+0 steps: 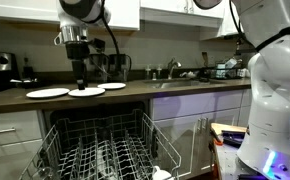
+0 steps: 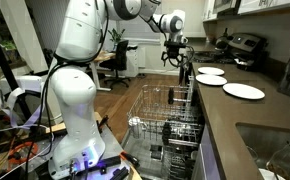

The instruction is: Move the glass jar in the dishwasher to the right

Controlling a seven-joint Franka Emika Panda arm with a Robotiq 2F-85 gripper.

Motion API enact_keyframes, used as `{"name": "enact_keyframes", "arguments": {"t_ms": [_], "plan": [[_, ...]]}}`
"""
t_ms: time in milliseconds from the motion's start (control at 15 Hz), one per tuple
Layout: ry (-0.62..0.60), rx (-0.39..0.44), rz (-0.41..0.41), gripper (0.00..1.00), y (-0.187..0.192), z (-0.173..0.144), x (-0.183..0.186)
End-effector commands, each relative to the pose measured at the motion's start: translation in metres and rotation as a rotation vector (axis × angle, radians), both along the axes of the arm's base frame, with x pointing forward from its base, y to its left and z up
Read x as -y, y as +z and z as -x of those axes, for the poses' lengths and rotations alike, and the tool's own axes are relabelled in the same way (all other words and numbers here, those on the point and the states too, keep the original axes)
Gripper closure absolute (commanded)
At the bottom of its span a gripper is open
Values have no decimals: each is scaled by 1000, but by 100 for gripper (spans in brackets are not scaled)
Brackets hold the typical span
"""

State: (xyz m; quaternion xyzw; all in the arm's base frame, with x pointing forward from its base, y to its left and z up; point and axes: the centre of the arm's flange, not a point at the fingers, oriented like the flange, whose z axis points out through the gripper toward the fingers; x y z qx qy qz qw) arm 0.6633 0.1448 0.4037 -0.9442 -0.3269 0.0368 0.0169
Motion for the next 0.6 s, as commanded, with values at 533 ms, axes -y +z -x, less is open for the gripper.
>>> {"name": "enact_keyframes", "arguments": {"t_ms": [533], "plan": [[7,-21,-9,0,-78,-78,-109]]}}
